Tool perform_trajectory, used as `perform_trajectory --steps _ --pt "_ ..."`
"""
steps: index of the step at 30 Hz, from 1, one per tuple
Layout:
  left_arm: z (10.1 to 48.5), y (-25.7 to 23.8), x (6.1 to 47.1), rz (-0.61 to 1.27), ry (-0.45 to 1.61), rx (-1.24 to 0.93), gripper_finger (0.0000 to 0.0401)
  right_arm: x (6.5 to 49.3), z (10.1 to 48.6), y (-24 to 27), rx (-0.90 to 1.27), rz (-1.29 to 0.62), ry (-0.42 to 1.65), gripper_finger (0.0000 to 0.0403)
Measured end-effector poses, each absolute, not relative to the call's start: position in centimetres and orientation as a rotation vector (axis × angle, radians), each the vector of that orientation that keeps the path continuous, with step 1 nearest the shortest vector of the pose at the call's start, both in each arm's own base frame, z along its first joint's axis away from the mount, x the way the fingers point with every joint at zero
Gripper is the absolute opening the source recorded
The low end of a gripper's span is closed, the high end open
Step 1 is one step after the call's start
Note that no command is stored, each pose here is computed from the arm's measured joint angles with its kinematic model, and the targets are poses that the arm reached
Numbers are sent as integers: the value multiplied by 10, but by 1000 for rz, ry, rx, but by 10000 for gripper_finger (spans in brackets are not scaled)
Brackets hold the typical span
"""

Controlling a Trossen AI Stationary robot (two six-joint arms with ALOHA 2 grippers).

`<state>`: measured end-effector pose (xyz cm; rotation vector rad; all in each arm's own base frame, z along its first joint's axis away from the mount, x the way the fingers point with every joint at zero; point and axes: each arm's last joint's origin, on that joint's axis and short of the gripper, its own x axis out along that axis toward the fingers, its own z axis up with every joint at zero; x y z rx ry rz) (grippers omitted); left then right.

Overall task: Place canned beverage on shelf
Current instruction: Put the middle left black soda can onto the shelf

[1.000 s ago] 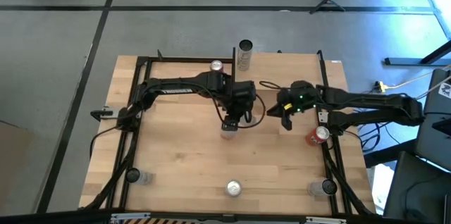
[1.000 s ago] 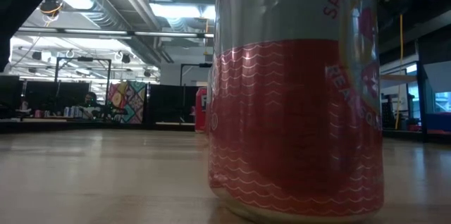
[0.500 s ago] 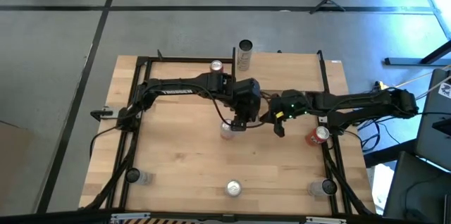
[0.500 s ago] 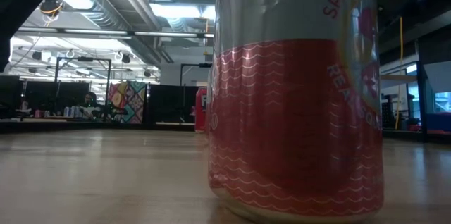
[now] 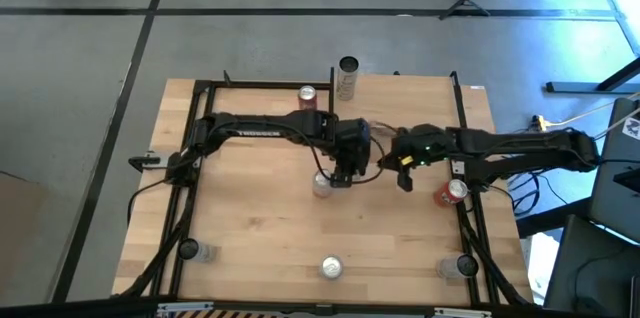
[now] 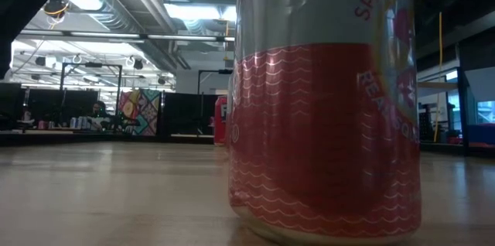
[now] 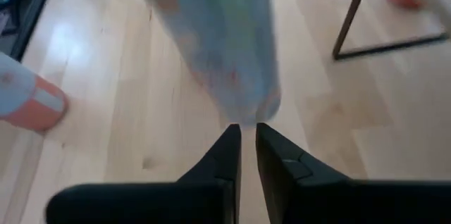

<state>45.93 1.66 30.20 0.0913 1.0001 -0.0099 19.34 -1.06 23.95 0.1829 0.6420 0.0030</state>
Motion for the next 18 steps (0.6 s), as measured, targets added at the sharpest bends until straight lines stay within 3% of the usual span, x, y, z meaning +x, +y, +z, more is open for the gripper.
perform_trajectory --steps 8,18 --pt "262 19 462 -20 1036 42 215 190 246 -11 189 -36 598 37" --pt "248 16 462 -33 1046 47 230 191 245 -12 190 -36 602 37"
